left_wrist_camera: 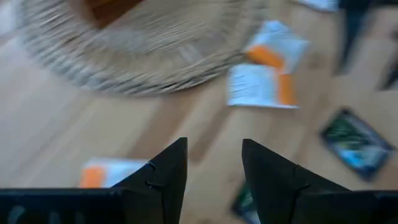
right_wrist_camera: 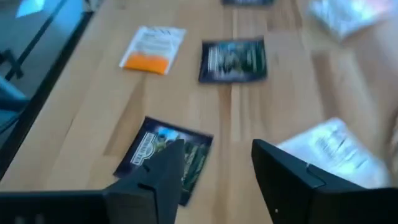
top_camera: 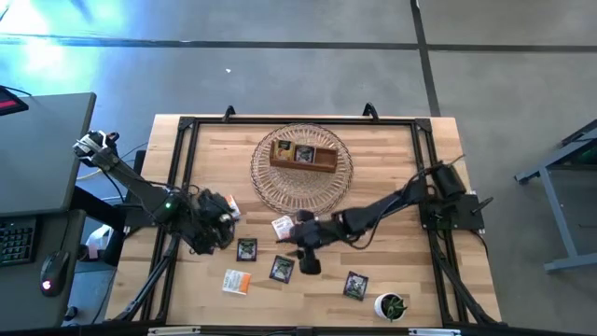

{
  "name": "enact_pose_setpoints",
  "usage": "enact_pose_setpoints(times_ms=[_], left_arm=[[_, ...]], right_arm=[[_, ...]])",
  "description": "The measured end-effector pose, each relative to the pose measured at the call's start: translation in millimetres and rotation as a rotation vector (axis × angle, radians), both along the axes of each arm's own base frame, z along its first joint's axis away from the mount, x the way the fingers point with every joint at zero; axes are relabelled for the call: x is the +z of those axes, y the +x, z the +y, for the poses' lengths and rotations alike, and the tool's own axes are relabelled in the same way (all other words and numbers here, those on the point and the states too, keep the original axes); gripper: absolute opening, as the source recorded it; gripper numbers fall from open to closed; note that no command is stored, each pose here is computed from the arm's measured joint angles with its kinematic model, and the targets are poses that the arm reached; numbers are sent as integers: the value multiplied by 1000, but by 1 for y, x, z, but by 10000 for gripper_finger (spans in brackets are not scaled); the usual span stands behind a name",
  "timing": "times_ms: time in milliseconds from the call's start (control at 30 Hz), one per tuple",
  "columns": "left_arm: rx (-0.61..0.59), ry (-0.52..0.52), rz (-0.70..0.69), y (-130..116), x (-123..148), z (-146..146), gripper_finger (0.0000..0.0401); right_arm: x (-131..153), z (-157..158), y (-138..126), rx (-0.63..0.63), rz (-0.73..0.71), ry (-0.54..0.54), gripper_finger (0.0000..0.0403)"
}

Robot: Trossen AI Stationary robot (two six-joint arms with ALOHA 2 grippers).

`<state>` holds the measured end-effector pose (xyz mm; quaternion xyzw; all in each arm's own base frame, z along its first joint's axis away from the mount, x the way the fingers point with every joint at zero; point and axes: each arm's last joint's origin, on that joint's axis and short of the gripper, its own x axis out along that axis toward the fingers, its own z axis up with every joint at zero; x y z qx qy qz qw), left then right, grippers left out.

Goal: Pick & Place Tea
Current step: Put the black tea bag into the middle section of the wooden organizer

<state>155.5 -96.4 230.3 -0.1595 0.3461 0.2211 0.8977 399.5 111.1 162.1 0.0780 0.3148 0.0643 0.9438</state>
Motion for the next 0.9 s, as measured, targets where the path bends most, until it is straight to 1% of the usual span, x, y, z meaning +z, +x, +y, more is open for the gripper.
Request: enact_pose_setpoints(times_ms=[67,133,200,333,433,500,600,667,800,900], left_arm=[[-80,-3,-34,11,0,-9,152],[-158,-18,-53,22,-3,-19,152],[-234,-39,-57,32,-8,-28,152],[-351,-74,-45,50,-24,-45,152],[-402,-93,-11,60,-41,-55,152],[-403,-88,6,67,-54,-60,152],[-394,-108,3,77,-72,-68,152],[-414,-136,-10,84,-83,-75,152],[-556,-160,-27,94,-100,-86,152],[-650,-170,-63,99,-104,-92,152]], right_arm=[[-10,9,0,-51,15,34,191],[-21,16,0,-88,23,37,190],[-30,24,0,-106,34,43,185],[-46,34,-3,-150,82,112,169],[-59,40,-4,-167,96,91,155],[-66,43,-4,-191,85,68,147],[-72,44,-2,-218,70,89,139],[-75,46,-2,-215,71,106,136],[-75,48,-2,-206,67,112,134],[-74,49,-2,-183,61,137,134]])
